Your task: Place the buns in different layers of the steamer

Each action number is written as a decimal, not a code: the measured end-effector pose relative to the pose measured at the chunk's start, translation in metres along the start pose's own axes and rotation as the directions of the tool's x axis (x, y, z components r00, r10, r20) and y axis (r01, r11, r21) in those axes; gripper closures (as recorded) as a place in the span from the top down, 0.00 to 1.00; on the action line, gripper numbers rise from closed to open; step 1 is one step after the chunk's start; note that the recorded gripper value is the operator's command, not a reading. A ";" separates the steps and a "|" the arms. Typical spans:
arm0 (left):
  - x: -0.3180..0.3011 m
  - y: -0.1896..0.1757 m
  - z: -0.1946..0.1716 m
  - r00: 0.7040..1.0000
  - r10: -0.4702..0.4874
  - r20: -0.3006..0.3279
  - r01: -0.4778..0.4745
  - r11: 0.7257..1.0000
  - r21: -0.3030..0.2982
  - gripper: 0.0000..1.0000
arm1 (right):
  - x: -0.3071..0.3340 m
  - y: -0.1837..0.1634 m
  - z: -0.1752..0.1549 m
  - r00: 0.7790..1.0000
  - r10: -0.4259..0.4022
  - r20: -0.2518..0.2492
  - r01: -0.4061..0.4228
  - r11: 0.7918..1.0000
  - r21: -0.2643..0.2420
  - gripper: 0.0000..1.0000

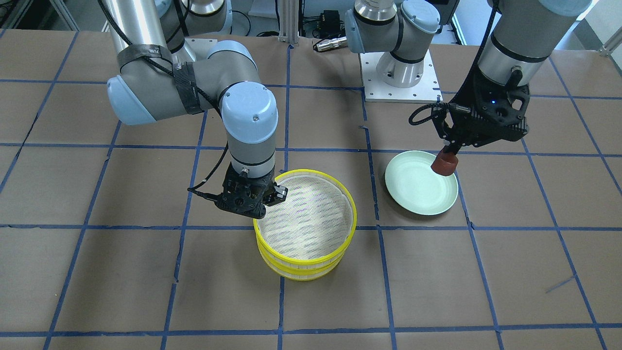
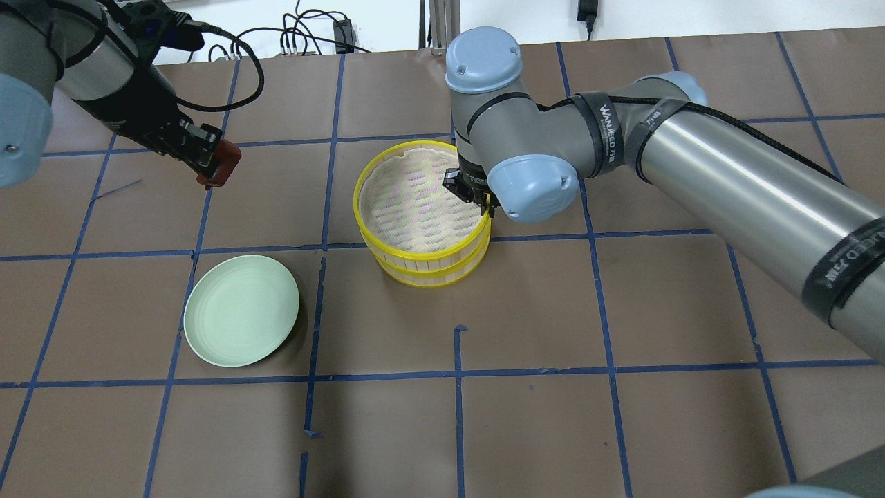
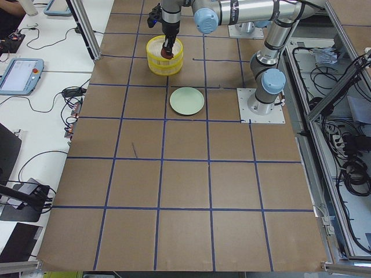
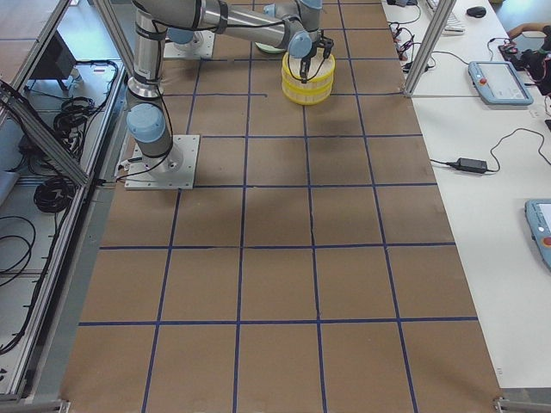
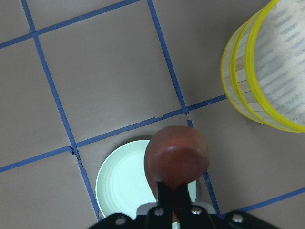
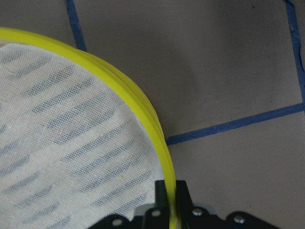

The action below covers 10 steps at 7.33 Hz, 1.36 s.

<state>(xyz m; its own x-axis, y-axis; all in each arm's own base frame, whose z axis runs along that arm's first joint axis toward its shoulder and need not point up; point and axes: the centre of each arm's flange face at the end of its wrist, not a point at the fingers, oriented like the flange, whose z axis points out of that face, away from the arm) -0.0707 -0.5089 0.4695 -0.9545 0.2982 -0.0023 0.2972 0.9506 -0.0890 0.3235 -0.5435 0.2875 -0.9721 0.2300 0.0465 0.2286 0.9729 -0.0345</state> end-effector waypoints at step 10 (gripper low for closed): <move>0.001 0.000 0.001 1.000 -0.001 -0.002 0.001 1.000 -0.004 0.03 | 0.015 -0.022 -0.002 1.000 0.021 0.014 -0.021 0.999 0.026 0.40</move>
<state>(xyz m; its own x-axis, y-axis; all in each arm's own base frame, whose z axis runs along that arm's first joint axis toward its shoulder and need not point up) -0.0713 -0.5088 0.4684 -0.9548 0.2973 -0.0007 0.2963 0.9513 -0.0847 0.3042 -0.5618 0.2914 -0.9677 0.2501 0.0314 0.2478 0.9668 -0.0618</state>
